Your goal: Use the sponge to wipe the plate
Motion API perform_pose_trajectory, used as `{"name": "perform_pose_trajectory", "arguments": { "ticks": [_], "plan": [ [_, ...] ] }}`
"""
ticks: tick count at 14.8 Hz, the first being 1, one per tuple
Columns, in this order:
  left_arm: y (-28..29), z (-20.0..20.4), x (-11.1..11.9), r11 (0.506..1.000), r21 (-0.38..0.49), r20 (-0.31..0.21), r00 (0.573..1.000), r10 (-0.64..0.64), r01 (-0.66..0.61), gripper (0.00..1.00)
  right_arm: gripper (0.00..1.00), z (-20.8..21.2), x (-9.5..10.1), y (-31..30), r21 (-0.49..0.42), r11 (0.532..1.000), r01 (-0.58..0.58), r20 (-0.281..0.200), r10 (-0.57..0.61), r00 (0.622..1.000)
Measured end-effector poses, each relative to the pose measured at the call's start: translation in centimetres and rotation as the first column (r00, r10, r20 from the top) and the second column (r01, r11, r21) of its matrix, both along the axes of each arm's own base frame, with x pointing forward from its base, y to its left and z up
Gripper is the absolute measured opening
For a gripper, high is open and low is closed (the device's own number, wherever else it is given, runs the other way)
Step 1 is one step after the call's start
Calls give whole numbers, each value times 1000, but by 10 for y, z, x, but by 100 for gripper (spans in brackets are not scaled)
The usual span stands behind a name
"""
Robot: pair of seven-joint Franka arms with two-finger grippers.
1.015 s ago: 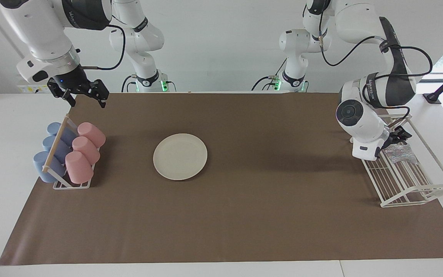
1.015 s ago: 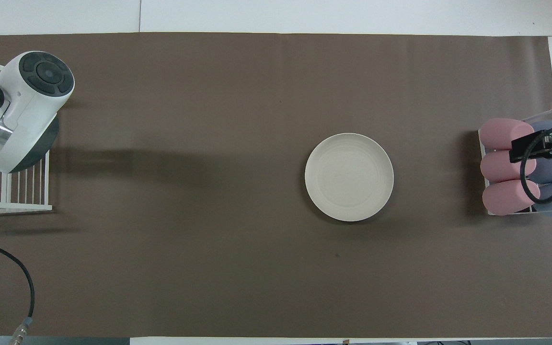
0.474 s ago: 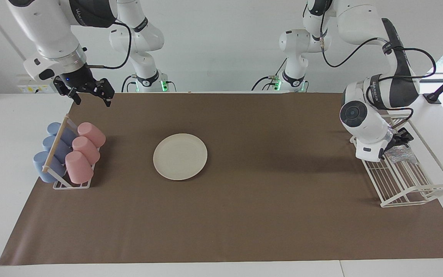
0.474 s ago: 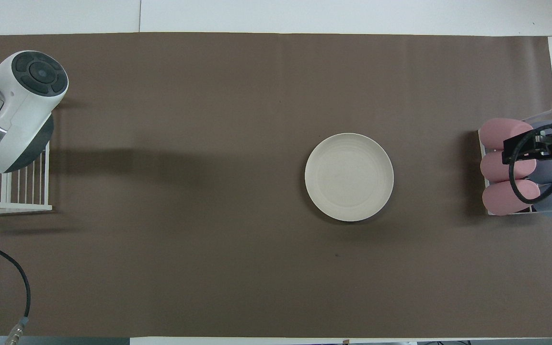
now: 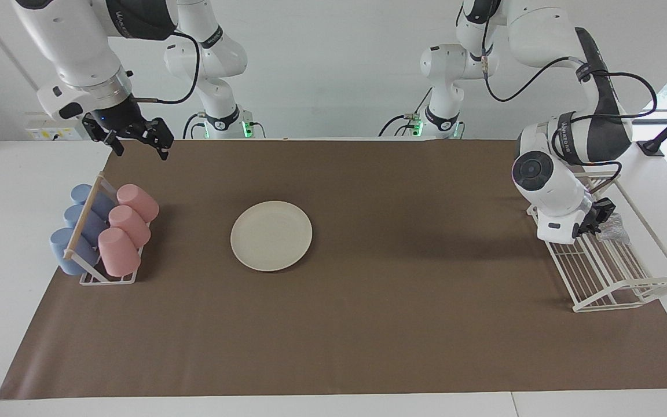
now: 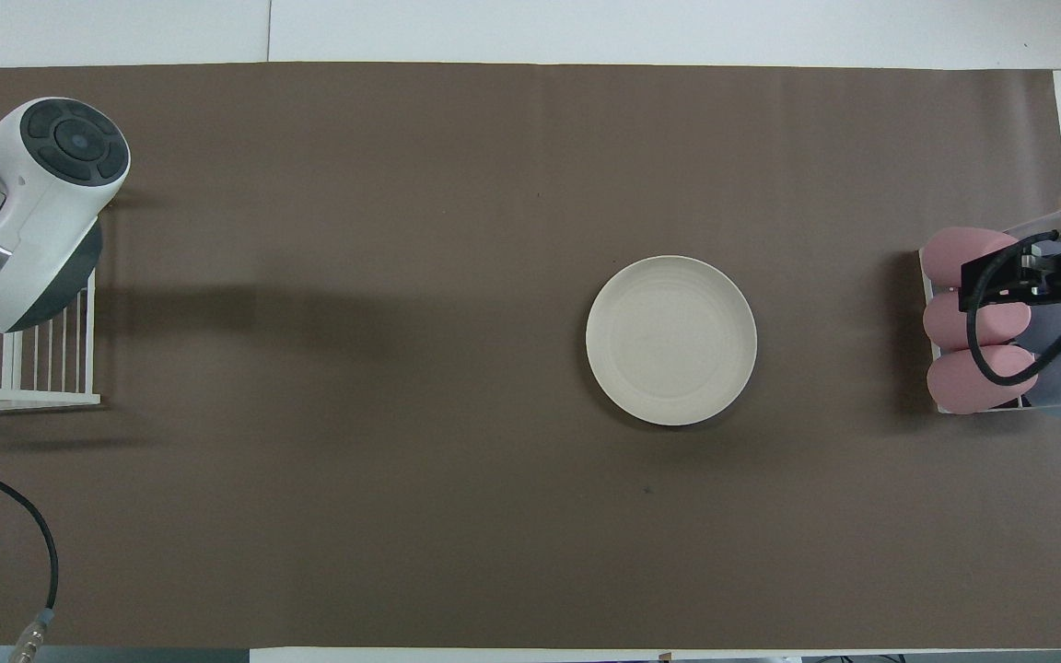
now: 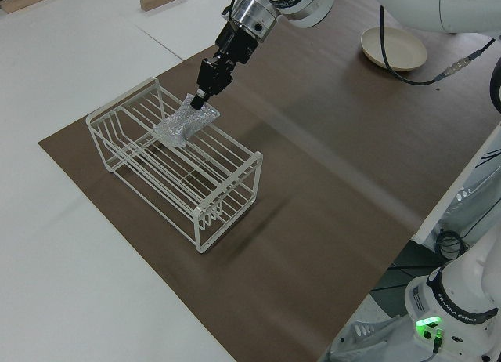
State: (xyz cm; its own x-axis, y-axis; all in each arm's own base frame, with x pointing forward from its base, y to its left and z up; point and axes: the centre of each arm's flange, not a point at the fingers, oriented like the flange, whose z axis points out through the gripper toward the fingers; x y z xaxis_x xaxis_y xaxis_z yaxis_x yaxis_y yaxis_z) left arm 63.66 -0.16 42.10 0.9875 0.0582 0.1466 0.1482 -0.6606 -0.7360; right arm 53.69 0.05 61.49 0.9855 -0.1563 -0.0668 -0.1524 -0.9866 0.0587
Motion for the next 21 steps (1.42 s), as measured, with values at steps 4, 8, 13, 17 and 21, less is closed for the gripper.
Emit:
{"name": "perform_pose_trajectory", "arguments": {
  "ticks": [4, 8, 13, 17, 21],
  "plan": [
    [-1, 10, 4, 1000, -17, 26, 1000, 11, -10, 3, 100, 0, -1, 9, -4, 1000, 30, -6, -30, 1000],
    [-9, 80, 6, 958, -228, 61, 979, 195, -176, 3, 100, 3, -4, 9, -14, 992, 126, -16, -126, 992],
    [-48, 157, -17, 714, -628, -89, 940, 330, -310, 3, 100, 7, -6, 24, -30, 959, 282, -7, -282, 959],
    [-37, 194, -30, 353, -864, -234, 907, 350, -359, 3, 100, 8, -20, 81, -37, 889, 457, -70, -459, 886],
    [-21, 205, -39, 21, -927, -352, 886, 302, -376, 3, 100, 11, -29, 115, -2, 772, 636, -137, -630, 764]
  ]
}}
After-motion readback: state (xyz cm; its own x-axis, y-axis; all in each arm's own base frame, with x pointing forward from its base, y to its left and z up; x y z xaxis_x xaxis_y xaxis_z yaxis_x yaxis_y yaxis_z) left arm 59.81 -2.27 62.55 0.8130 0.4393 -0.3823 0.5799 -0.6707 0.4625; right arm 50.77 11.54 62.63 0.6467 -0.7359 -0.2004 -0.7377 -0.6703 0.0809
